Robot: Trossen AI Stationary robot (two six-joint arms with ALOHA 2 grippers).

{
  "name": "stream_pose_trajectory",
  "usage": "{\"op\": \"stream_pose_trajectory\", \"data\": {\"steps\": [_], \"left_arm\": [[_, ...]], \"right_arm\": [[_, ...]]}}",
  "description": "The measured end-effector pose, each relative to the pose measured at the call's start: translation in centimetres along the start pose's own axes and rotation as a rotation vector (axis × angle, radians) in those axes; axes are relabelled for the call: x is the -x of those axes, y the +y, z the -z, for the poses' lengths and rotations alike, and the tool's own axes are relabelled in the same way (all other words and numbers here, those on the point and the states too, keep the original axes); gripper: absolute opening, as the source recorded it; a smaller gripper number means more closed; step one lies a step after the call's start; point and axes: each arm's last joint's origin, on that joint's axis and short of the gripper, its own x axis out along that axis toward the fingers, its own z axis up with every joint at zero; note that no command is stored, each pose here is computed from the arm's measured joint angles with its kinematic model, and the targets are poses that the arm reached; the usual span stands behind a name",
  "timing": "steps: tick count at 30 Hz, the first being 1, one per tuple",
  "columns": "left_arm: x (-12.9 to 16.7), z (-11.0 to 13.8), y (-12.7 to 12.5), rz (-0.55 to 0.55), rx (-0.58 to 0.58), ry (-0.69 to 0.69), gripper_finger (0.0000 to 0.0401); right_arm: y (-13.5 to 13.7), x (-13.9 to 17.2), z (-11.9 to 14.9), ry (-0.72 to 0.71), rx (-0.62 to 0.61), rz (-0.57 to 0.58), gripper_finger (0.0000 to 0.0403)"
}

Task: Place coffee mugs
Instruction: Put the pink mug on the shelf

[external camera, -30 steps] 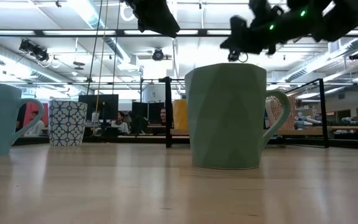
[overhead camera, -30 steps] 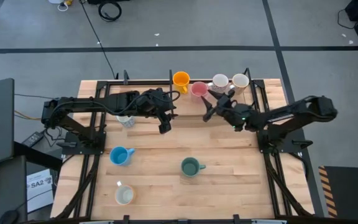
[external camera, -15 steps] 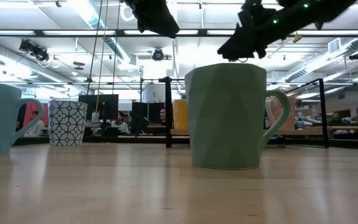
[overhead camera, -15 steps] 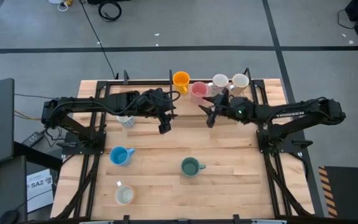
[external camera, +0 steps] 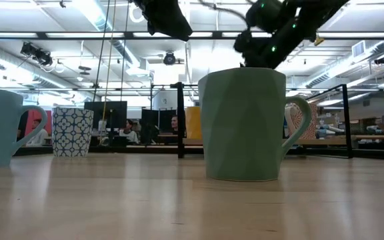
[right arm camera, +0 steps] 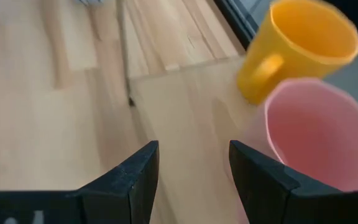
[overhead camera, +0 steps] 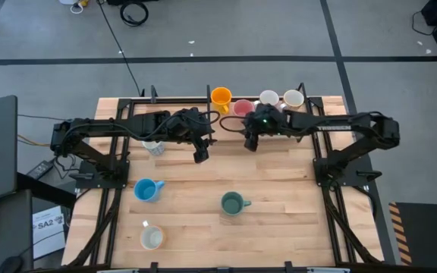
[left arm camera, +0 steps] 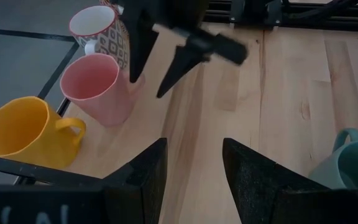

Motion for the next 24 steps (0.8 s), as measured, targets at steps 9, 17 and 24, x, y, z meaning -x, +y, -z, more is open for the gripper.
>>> {"op": "stream_pose_trajectory", "data": {"steps": [9, 17, 24], "left_arm": [[0.0, 0.0, 0.0, 0.0, -0.001, 0.001, 0.0162], [0.0, 0.0, 0.0, 0.0, -0.001, 0.0, 0.0162], [0.0, 0.0, 0.0, 0.0, -0.001, 0.002, 0.0162]], "right_arm": [[-1.7, -1.7, 0.7, 0.045, -0.033, 0.047, 0.02], [-3.6, -2.9, 0.8, 0.02, -0.069, 0.098, 0.02], [-4.7, -4.0, 1.2, 0.02, -0.067, 0.127, 0.02]]}}
